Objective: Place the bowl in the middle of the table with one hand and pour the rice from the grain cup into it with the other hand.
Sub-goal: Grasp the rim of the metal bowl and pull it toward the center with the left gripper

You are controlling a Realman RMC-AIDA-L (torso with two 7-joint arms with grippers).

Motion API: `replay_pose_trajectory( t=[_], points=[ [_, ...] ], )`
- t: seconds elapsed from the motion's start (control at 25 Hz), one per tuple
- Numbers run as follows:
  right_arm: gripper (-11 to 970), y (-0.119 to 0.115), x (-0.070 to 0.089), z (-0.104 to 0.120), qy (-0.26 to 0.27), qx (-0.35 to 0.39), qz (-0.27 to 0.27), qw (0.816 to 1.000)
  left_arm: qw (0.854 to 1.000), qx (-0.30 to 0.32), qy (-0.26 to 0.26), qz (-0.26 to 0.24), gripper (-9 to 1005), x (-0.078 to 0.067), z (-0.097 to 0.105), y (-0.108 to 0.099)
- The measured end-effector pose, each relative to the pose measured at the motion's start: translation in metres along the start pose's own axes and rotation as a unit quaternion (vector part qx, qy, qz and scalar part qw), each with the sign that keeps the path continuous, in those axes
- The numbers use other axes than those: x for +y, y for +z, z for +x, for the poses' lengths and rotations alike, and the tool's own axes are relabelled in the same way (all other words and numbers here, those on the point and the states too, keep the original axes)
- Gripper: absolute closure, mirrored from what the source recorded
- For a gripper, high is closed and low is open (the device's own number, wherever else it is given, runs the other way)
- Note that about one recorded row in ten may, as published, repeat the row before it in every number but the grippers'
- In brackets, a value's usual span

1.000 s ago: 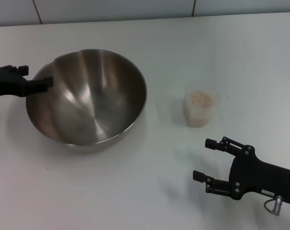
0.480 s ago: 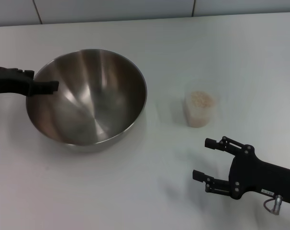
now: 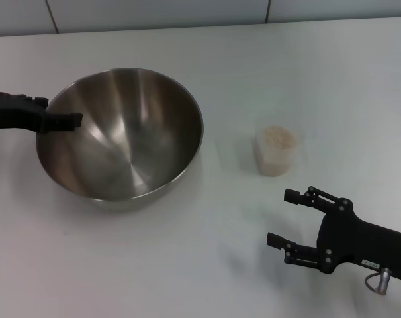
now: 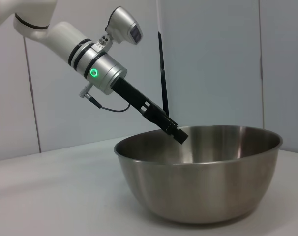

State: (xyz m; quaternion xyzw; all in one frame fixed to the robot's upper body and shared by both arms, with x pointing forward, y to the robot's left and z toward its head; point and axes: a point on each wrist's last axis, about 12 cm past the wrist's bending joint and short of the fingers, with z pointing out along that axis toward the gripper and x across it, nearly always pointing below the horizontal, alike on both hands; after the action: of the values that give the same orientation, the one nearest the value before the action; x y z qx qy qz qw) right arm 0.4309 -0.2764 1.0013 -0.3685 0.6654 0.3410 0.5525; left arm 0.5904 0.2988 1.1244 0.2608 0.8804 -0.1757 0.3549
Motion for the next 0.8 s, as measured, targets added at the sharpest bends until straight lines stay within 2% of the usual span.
replay_pose_trajectory(
  t=[0.36,0.56,0.8],
  points=[
    [133,0.0002,-0.0005,-0.0001,-0.001,0.000,0.001,1.000,1.000,0.005,-0.025,-0.004,200,0.0013,-0.0027,-0.0002],
    [132,-0.0002,-0.0005,0.0000,-0.002,0.000,0.003,1.000,1.000,0.026,-0.012,-0.008,310,-0.0015,-0.0034,0.0046],
    [132,-0.0013,0.0002,0.0007,-0.001,0.000,0.005,1.000,1.000,0.023,-0.009,-0.010,442,-0.0021,-0.0066,0.0054]
  ],
)
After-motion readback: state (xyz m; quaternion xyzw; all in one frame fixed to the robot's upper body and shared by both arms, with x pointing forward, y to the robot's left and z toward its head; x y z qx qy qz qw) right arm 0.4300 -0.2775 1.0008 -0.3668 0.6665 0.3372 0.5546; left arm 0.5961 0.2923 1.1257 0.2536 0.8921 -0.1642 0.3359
